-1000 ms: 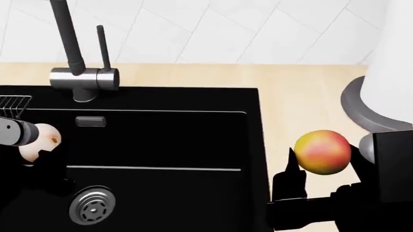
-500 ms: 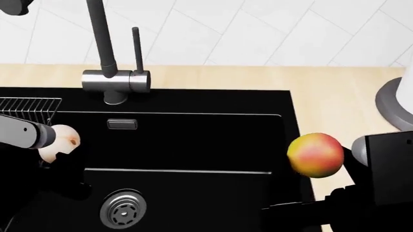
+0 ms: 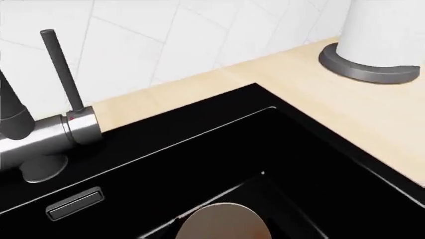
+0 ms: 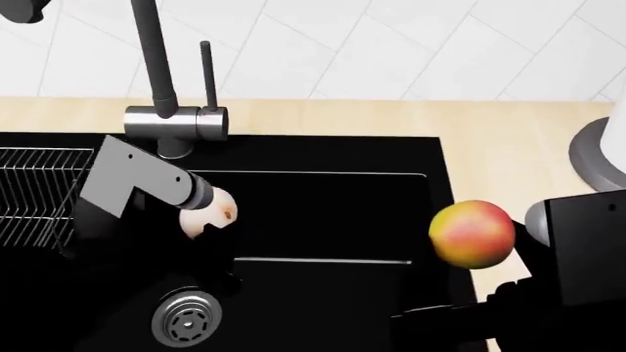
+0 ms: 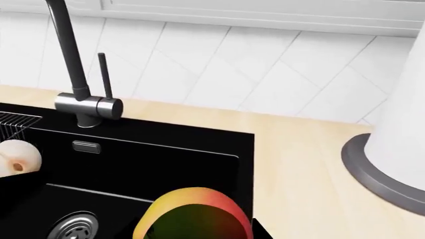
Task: There is a mixed pile of frozen fruits and vegetables on the counter. Locate all the frozen vegetables and place the items in a bowl on the counter. Take all the frozen fruits and defrost them in a running sink.
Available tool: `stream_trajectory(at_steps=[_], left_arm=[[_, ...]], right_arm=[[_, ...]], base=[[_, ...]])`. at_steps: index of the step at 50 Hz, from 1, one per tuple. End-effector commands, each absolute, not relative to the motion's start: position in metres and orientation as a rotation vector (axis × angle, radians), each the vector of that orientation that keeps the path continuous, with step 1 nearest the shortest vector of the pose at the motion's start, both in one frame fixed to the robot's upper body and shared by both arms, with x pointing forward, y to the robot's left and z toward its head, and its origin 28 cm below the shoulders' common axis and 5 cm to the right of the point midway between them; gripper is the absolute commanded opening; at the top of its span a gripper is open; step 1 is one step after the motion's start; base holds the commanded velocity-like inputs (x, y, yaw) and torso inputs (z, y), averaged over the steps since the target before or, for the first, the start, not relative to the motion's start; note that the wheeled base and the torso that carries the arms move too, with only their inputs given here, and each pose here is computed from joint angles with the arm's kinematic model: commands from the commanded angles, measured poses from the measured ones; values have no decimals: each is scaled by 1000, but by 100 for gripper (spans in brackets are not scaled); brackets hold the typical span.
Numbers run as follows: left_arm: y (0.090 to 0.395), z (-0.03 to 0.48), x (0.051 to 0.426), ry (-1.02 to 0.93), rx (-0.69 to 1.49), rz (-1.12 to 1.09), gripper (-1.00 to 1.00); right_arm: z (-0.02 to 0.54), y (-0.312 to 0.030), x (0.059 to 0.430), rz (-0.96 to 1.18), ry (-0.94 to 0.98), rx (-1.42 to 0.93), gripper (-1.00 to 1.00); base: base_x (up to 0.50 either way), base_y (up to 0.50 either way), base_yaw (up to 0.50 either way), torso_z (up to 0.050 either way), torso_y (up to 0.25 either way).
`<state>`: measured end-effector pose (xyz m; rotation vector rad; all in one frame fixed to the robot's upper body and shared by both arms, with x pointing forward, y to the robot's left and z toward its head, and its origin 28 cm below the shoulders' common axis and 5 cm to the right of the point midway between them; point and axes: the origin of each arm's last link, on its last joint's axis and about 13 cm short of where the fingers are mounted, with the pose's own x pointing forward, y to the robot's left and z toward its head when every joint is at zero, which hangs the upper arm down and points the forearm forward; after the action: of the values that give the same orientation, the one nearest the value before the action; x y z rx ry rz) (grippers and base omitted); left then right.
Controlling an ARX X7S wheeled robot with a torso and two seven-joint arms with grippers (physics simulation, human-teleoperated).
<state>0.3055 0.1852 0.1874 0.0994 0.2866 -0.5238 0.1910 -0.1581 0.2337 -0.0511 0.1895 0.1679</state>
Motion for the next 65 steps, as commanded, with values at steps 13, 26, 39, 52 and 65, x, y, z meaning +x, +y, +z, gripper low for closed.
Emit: stream_trajectory(at_steps=[13, 26, 39, 52, 65], left_arm=[[145, 117, 341, 527, 101, -655, -100], [145, 99, 338, 576, 116, -641, -100], [148, 120, 333, 506, 132, -605, 100], [185, 175, 286, 274, 122, -465, 100], [216, 193, 247, 179, 123, -321, 100]], right_arm=[[233, -158, 190, 173, 182, -59, -100], [230, -158, 190, 175, 196, -54, -100], [230, -158, 190, 178, 199, -54, -100], [234, -155, 192, 201, 233, -59, -100], [233, -132, 221, 317, 278, -77, -100]], base=[[0, 0, 0, 1, 0], [0, 0, 0, 0, 1], [0, 0, 0, 0, 0], [0, 0, 0, 0, 0], [0, 0, 0, 0, 0]])
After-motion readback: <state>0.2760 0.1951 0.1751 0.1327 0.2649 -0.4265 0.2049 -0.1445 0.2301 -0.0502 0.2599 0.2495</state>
